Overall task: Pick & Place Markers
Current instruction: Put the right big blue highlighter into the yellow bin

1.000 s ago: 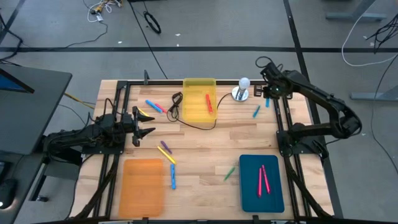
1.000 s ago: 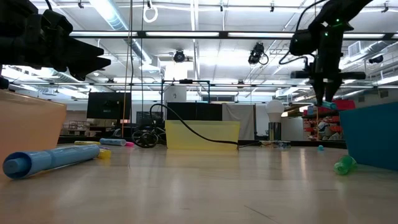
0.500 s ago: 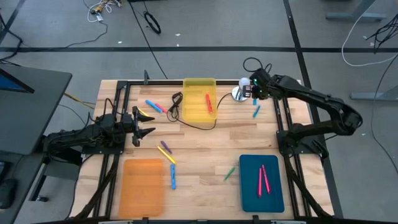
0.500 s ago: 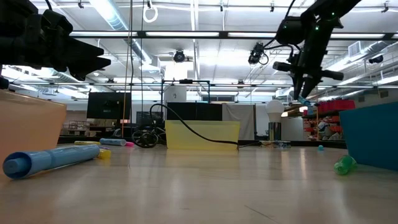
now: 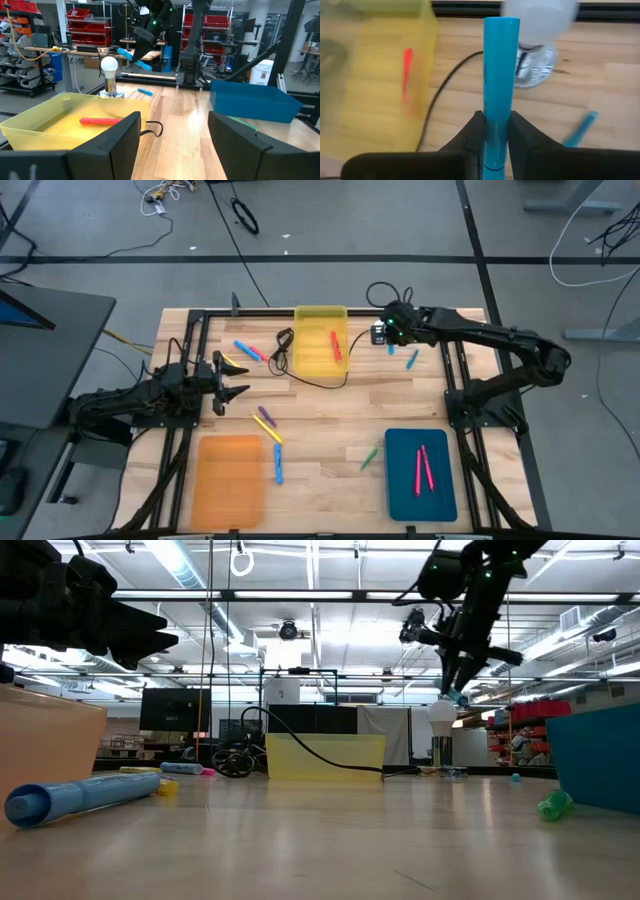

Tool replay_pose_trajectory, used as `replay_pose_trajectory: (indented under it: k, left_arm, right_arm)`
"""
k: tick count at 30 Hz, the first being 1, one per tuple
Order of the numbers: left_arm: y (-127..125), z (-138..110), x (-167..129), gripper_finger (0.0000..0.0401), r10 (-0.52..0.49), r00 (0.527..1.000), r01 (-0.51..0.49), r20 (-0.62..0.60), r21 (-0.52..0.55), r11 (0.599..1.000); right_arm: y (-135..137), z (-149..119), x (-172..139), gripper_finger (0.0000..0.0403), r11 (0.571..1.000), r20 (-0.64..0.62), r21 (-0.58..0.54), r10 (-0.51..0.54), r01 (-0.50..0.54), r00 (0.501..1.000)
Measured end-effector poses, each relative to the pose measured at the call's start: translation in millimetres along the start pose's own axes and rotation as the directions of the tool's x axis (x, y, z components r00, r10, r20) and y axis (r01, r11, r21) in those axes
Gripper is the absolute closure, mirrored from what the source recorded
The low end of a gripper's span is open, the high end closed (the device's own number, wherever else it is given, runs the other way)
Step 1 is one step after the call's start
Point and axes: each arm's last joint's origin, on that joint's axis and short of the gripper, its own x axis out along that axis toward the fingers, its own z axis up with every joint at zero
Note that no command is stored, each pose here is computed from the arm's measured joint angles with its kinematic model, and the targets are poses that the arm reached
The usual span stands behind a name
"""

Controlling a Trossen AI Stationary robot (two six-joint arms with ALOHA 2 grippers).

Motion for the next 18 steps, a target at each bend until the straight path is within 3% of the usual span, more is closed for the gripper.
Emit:
replay_pose_trajectory:
  k: [18]
  left_arm:
    - [0.0,0.0,0.0,0.0163,0.000,1.000,0.000,0.000,0.000,1.000]
  right_arm:
    - [77.1,35.6,10.9,0.0353,0.997,-0.073,-0.004,0.076,-0.076,0.994]
